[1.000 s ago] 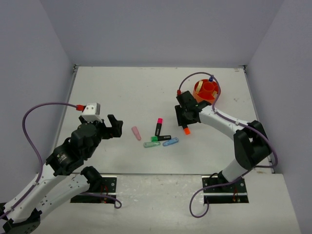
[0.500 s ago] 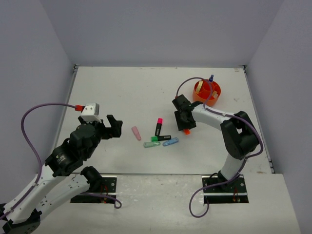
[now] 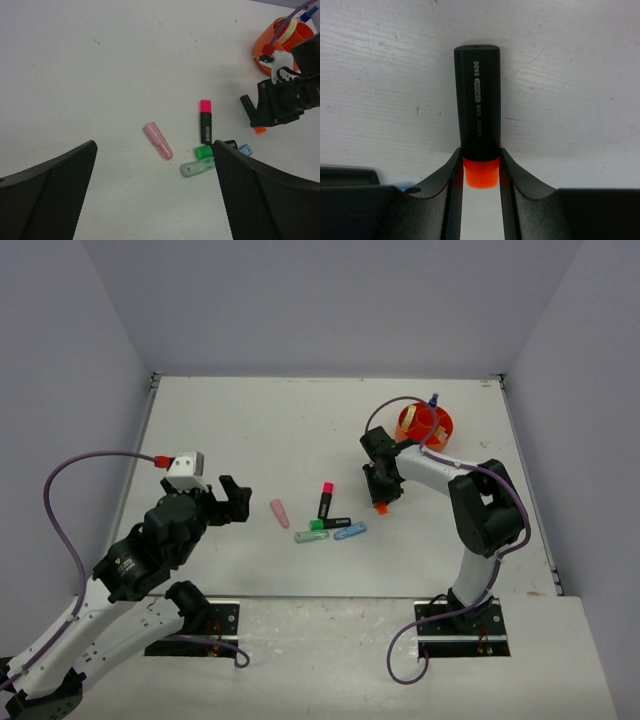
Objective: Sort the stationery into containers
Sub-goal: Pick up the pen from the center of the board.
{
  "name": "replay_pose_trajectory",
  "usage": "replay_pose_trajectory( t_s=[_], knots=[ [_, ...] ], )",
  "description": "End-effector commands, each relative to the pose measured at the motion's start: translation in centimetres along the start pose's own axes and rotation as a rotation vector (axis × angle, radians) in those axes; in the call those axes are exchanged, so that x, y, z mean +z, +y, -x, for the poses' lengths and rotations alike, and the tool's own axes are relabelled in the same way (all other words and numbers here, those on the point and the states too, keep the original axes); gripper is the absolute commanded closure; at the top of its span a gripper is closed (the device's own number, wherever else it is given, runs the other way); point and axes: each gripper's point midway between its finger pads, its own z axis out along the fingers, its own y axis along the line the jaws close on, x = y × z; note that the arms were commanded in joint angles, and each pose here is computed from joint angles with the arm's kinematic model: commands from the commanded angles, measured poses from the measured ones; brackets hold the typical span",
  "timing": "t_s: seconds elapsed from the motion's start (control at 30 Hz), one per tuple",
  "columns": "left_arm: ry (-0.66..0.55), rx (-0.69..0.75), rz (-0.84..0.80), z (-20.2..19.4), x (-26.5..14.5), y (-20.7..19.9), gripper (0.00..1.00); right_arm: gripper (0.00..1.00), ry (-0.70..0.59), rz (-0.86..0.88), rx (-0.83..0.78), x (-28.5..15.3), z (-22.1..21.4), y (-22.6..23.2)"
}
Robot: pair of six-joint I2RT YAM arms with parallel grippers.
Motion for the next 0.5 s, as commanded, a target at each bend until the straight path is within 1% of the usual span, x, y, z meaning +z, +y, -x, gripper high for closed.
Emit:
replay_pose_trajectory(
  t_s=[0.0, 0.07, 0.13, 0.17, 0.2, 0.27, 0.33, 0.43, 0.47],
  knots=[
    [-0.008, -0.010, -0.014, 0.3, 0.5, -0.7, 0.00, 1.00, -0.073, -0.007, 0.006, -1.7, 0.9, -0.1],
    [0.029, -0.060, -0.098, -0.3, 0.9, -2.7, 0.00, 1.00, -0.186, 0.025, 0.010, -4.7, 1.9, 0.4],
    [-0.006, -0.109, -0.225, 0.6, 1.5, -5.7, 0.00, 1.00, -0.254, 0.061, -0.001, -6.8, 1.8, 1.1],
    [0.027, -0.111, -0.250, -0.2, 1.7, -6.3, 0.00, 1.00, -0.305, 0.082, -0.002, -8.2, 2.3, 1.6],
    [0.041, -0.140, -0.327, 0.1, 2.4, -8.7, 0.00, 1.00, -0.359, 0.109, -0.019, -9.7, 2.1, 2.5],
    [0.044, -0.171, -0.412, 1.2, 3.8, -11.9, 0.00, 1.00, -0.448, 0.162, -0.035, -12.4, 1.6, 3.4],
    [0.080, -0.195, -0.522, 2.2, 5.0, -15.8, 0.00, 1.00, -0.551, 0.239, -0.080, -15.1, 0.9, 5.0],
    [0.114, -0.237, -0.652, 3.0, 5.5, -19.7, 0.00, 1.00, -0.636, 0.333, -0.103, -17.8, 0.1, 6.6],
    [0.103, -0.263, -0.699, 3.6, 5.7, -21.0, 0.00, 1.00, -0.663, 0.360, -0.094, -18.7, -0.3, 6.7]
  ],
)
